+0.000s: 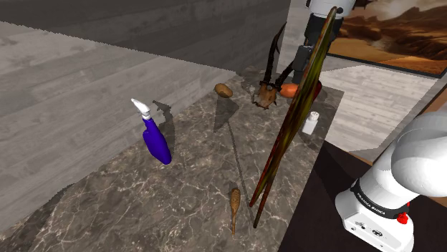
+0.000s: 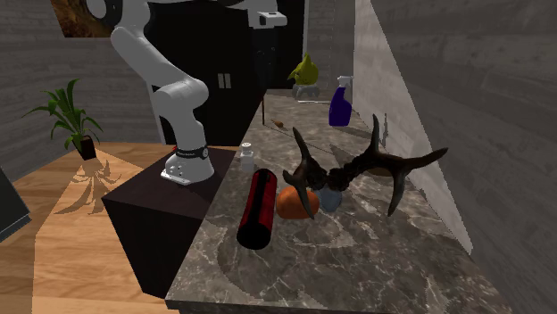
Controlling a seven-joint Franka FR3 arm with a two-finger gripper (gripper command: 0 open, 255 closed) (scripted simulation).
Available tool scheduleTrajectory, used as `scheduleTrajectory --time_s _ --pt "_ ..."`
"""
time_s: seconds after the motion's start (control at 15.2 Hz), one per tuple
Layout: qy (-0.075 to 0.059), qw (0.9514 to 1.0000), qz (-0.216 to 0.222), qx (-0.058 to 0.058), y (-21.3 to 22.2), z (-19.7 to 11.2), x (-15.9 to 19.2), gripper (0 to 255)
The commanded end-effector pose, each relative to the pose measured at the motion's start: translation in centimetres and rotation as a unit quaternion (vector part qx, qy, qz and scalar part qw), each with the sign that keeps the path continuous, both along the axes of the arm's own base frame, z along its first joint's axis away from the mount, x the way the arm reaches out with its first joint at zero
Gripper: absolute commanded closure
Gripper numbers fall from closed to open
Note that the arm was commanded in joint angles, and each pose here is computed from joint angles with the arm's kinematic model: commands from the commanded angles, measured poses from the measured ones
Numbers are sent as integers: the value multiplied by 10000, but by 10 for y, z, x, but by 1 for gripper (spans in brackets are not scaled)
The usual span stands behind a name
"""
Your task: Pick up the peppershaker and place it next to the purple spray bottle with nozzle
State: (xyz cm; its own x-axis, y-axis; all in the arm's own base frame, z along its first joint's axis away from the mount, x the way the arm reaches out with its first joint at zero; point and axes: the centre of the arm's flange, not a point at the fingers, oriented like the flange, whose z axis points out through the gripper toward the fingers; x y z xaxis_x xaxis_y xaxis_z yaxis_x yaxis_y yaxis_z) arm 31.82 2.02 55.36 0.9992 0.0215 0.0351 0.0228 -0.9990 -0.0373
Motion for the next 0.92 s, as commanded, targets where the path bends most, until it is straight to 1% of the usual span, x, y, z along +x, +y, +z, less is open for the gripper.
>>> scheduleTrajectory --time_s 0.0,0.4,0.86 --pt "0 10000 0 0 0 0 0 0" --pt "408 9991 -26 -140 -37 -67 13 0" --pt "884 9956 -55 -303 -83 -145 21 0"
